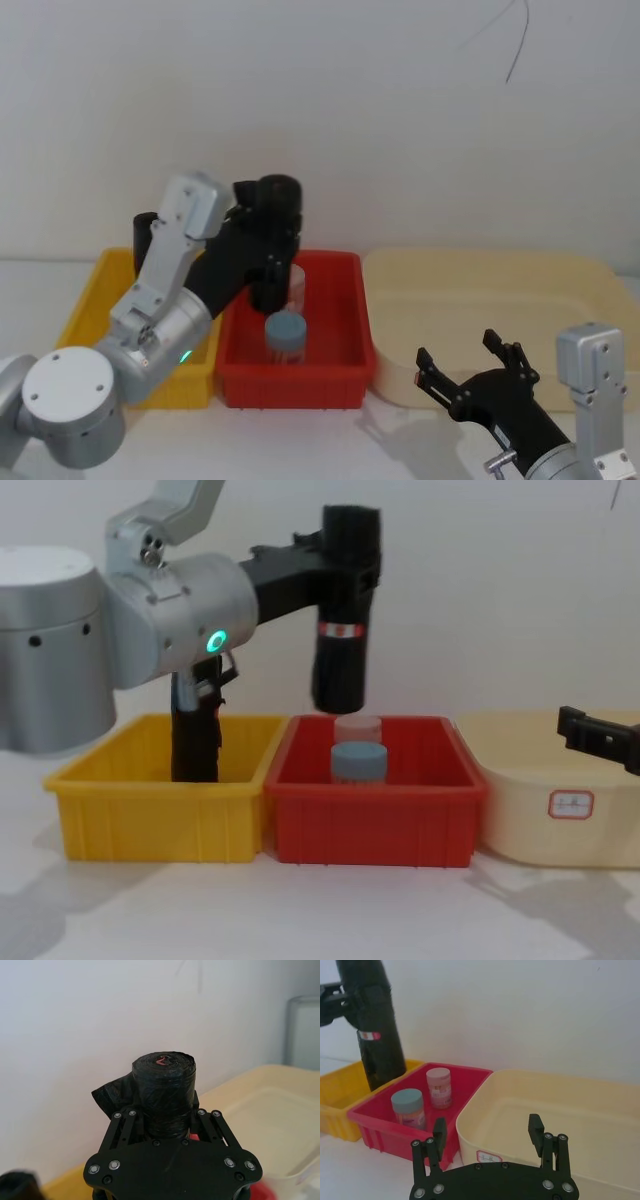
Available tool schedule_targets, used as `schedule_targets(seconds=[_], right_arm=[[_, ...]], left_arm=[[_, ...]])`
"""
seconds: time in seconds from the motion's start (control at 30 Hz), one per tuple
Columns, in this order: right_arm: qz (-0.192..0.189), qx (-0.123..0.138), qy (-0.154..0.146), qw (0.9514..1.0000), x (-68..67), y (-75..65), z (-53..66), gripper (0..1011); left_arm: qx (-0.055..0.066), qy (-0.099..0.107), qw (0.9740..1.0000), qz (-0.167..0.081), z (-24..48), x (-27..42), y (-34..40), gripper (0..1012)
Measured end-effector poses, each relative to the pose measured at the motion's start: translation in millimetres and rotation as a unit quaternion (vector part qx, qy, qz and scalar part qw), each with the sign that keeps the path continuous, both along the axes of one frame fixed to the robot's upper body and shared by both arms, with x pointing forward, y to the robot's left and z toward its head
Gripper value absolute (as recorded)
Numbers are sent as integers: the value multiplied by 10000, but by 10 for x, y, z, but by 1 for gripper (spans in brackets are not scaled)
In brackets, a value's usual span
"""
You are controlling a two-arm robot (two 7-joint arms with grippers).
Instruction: Pick up the garbage bag with the one hand and transfer it to the other hand.
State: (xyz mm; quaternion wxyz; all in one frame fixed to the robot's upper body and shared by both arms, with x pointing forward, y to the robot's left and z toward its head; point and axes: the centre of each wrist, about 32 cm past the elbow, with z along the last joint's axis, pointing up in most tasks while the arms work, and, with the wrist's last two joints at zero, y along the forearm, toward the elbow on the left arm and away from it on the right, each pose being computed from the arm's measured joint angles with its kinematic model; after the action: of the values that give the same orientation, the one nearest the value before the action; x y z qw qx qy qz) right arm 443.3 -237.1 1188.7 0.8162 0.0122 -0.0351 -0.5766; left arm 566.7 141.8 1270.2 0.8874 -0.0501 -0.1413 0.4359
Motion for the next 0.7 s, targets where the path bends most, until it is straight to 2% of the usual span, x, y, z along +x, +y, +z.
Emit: schedule_targets(seconds=[0.17, 0.27, 0.37, 0.47, 0.57, 0.6, 0.7], right_arm=[[0, 0, 0, 10000, 0, 0, 0, 1000], [0, 0, 1, 10000, 0, 0, 0, 1000], [0, 0, 0, 10000, 0, 0, 0, 1000], [0, 0, 0, 10000, 0, 0, 0, 1001], [-1, 0, 0, 10000, 0, 0, 0, 1000], [0, 0, 0, 10000, 0, 0, 0, 1001], [0, 0, 0, 10000, 0, 0, 0, 1000]], left_arm=[[-50, -89, 9992, -378, 77, 6, -98, 454], [-96, -150, 9974, -691, 131, 16, -190, 456], [-118, -169, 9960, -872, 151, 28, -252, 456], [-158, -186, 9928, -1176, 172, 55, -353, 456], [-181, -175, 9902, -1373, 171, 83, -424, 456], [-203, -163, 9884, -1497, 171, 104, -479, 456], [-217, -138, 9856, -1670, 161, 134, -545, 456]])
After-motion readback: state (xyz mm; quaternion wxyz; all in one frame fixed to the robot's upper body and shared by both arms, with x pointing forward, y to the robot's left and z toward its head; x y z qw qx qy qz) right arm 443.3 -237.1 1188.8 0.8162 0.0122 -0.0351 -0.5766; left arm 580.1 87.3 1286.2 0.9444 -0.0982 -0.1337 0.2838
